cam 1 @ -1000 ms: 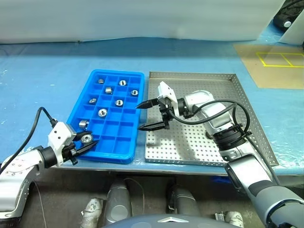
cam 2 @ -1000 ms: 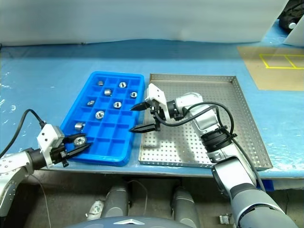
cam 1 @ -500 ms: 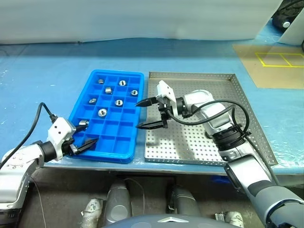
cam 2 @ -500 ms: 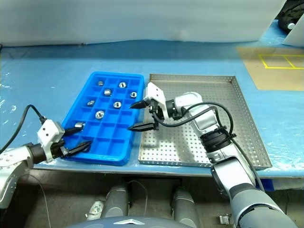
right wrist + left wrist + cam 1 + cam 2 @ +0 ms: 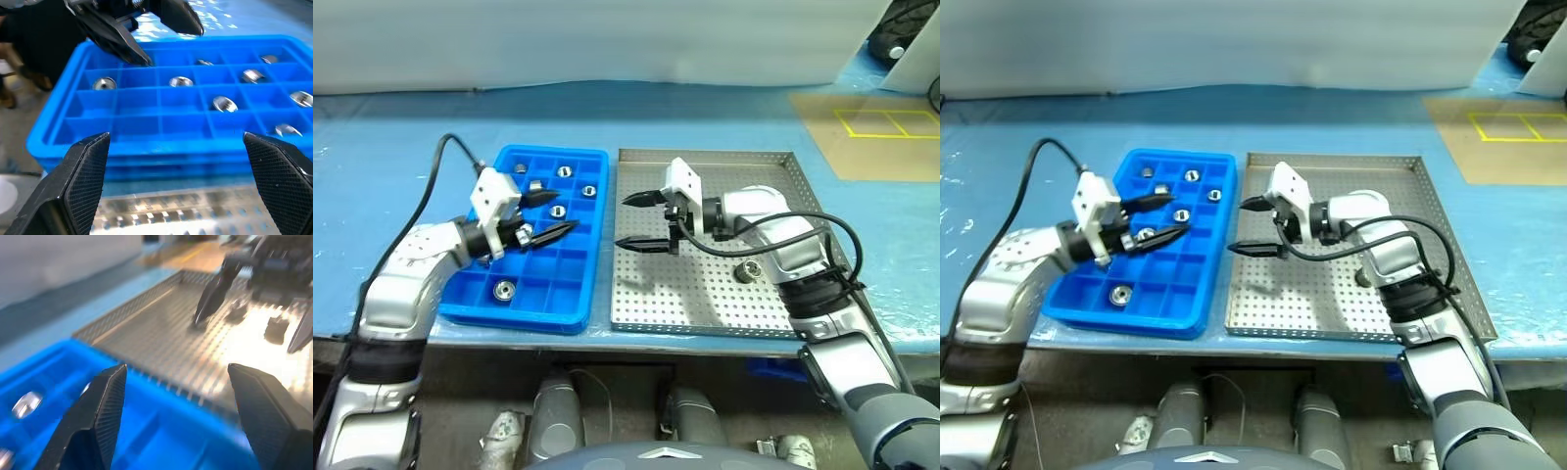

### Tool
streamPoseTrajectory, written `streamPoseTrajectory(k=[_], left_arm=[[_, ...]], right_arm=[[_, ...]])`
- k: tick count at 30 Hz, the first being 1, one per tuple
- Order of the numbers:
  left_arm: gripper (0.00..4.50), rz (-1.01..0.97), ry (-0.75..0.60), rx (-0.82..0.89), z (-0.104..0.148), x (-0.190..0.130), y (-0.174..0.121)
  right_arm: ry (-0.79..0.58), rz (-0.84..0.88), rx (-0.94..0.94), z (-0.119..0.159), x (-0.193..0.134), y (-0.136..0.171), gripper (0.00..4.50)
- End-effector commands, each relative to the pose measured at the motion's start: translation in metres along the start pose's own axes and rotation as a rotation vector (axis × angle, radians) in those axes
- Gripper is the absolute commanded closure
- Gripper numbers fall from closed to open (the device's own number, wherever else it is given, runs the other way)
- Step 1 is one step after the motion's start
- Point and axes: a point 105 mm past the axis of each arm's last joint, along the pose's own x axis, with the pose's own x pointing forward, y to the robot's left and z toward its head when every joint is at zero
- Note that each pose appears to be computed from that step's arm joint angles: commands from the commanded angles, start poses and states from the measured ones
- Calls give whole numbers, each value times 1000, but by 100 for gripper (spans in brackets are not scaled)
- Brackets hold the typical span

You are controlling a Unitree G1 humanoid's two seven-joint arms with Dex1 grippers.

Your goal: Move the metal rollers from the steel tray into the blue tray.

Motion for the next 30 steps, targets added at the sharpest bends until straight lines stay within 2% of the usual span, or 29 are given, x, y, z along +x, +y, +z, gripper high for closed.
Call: streamPoseTrajectory(k=[1,5,11,18,30], left_arm=[[104,-138,-28,-8,1,32,-7],[104,-287,-39,-22,-6,69,-19],[104,-446,-46,-32,-15,92,-42],[104,-570,-22,-56,-29,97,-65],[104,-556,-19,-45,-31,97,-65]], right_arm=[[-10,-104,-22,6,-21,-2,0],[31,-235,5,-6,-43,0,0],[94,-372,71,-27,-71,11,0],[168,-503,205,-63,-94,27,0],[206,-653,332,-107,-109,6,0]])
